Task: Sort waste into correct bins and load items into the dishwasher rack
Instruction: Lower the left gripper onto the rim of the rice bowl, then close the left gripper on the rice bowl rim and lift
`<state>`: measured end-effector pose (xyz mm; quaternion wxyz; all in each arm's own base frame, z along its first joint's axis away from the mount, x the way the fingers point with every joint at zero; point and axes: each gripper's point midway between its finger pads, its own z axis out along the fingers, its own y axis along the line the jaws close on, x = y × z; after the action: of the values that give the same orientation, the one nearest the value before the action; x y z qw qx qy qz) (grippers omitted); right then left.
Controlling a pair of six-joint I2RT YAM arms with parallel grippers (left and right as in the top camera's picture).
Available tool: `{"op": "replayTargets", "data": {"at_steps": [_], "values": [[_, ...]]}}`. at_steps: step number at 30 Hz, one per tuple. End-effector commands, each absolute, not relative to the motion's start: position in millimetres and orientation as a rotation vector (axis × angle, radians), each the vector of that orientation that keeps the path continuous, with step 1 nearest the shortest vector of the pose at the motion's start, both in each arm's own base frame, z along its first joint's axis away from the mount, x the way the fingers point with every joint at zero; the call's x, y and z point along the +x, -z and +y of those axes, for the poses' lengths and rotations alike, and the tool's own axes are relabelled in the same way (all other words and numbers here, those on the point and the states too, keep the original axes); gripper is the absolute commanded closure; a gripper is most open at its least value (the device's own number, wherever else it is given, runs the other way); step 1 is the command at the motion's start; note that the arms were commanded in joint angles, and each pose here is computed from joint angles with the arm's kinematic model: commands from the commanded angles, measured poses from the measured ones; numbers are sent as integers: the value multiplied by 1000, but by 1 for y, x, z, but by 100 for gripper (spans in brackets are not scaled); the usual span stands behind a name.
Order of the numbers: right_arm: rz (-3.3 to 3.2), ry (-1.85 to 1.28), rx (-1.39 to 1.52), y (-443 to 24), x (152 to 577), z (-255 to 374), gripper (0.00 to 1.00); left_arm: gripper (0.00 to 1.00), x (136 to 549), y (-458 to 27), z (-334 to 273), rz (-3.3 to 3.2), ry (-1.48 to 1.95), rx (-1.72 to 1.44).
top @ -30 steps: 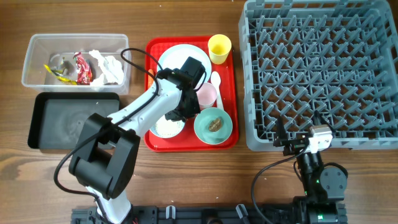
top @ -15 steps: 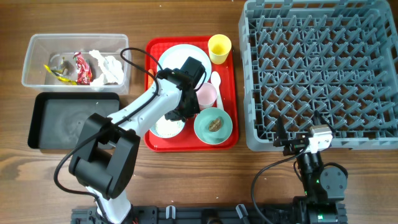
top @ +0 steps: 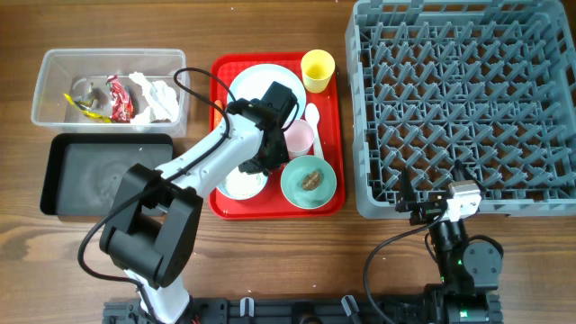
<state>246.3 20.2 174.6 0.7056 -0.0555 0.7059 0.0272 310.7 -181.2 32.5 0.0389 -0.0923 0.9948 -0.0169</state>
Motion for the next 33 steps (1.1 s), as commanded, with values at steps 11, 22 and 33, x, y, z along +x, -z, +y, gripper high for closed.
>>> {"op": "replayTargets", "data": {"at_steps": [11, 22, 33], "values": [[1558, -61, -139, -177, 246, 22, 0, 81, 311, -28, -178, 3046, 19, -290], [1558, -61, -139, -177, 246, 22, 0, 81, 306, -25, -176, 3058, 8, -296], [1558, -61, -140, -177, 246, 22, 0, 82, 306, -24, -177, 3060, 15, -298]]}}
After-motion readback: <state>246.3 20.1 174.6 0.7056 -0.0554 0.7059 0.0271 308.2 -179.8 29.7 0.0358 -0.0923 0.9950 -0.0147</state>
